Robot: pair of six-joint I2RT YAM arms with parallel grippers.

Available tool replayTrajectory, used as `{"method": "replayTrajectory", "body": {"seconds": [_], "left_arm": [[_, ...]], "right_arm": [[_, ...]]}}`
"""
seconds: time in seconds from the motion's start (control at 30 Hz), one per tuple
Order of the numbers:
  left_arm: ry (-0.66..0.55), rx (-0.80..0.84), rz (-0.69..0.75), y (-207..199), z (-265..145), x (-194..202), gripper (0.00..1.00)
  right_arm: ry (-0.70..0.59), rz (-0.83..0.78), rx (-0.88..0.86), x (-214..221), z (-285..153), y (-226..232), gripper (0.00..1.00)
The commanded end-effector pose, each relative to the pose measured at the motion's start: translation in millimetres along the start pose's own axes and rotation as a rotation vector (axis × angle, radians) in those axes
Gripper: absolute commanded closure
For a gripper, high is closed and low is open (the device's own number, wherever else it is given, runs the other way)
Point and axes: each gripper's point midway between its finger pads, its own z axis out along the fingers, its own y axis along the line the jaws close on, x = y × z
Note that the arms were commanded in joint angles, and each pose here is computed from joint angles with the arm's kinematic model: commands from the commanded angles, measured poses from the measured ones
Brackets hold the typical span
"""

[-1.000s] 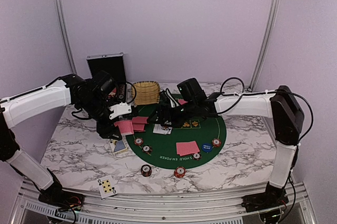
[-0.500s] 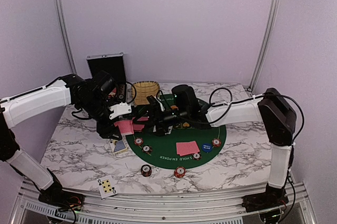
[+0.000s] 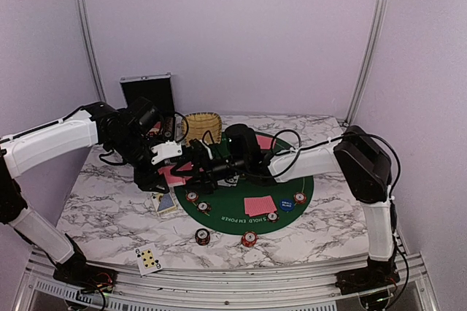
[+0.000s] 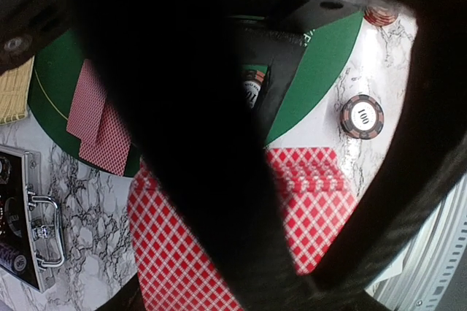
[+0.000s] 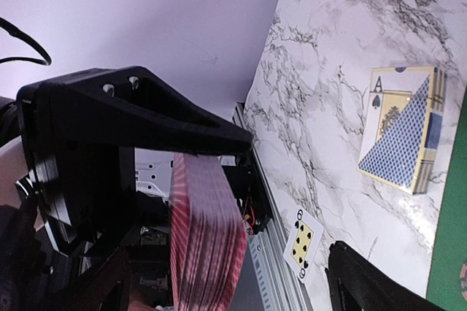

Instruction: Distribute texas hold em gaming equipment

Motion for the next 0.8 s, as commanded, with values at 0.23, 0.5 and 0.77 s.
{"method": "replayTrajectory", "body": {"seconds": [0.23,0.5,0.77], "left_arm": [[-0.035,-0.007,0.007,2,-8,-10,0.97],[-0.039,-0.007,0.009,1,-9,-10,0.97],[-0.049,-0.013,0.011,1,-13,-12,0.98]], "right_arm": [[0.015,-0.003,-0.090,-11,33,11,0.13],[-0.011,0.030,-0.030,-11,20,-14,0.26],[-0.043,0.033,0.045,-11,-7,-27,0.29]]}}
